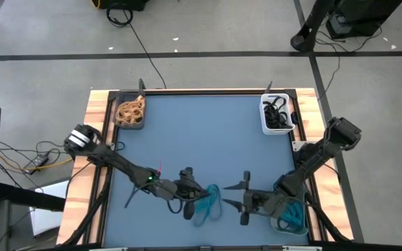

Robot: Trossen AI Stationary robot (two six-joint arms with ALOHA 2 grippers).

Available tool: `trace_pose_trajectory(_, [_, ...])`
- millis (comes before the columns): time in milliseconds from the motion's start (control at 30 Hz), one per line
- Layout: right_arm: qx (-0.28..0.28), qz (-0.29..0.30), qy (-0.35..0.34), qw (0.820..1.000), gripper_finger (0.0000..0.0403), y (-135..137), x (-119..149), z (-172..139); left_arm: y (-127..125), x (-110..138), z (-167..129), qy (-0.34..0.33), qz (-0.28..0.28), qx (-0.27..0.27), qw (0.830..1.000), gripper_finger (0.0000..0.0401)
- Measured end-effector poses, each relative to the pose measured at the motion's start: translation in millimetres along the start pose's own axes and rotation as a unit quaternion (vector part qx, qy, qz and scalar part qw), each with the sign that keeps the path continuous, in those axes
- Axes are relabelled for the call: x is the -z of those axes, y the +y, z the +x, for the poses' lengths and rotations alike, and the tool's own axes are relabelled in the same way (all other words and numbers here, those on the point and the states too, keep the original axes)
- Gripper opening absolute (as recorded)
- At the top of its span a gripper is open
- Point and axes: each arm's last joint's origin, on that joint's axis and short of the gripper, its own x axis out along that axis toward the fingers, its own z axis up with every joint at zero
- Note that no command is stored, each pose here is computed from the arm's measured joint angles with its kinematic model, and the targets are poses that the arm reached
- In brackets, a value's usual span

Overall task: Sort rubber bands into baskets
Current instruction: Put the blue rubber band into the blue bin

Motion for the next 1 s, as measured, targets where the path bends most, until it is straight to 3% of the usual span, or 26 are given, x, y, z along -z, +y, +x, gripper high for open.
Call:
trace_pose_trajectory(200, [0.006,-0.03,0.015,0.999,0.0215,-2.7,8.4,11.9,-7.9,0.2,29.3,0.004,-0.005,0.023,1.0,0.0005])
trace_pose_trajectory(367, [-0.002,-0.04,0.02,0.999,0.0208,-1.0,11.1,12.4,-16.1,-4.1,43.8,0.008,0.006,0.046,0.999,0.0005])
trace_pose_trajectory(533, [0.003,-0.045,0.023,0.999,0.0148,-0.6,12.2,12.0,-20.2,-9.9,44.9,-0.006,0.002,0.059,0.998,0.0005])
trace_pose_trajectory(733, [0.011,-0.05,0.024,0.998,0.0017,-0.9,12.5,11.7,-20.7,-8.7,44.8,0.006,-0.002,0.068,0.998,0.0008])
trace_pose_trajectory(1000, [0.027,-0.046,0.023,0.998,0.0009,-1.7,12.2,11.3,-21.4,-9.0,44.6,0.006,-0.003,0.078,0.997,0.0029])
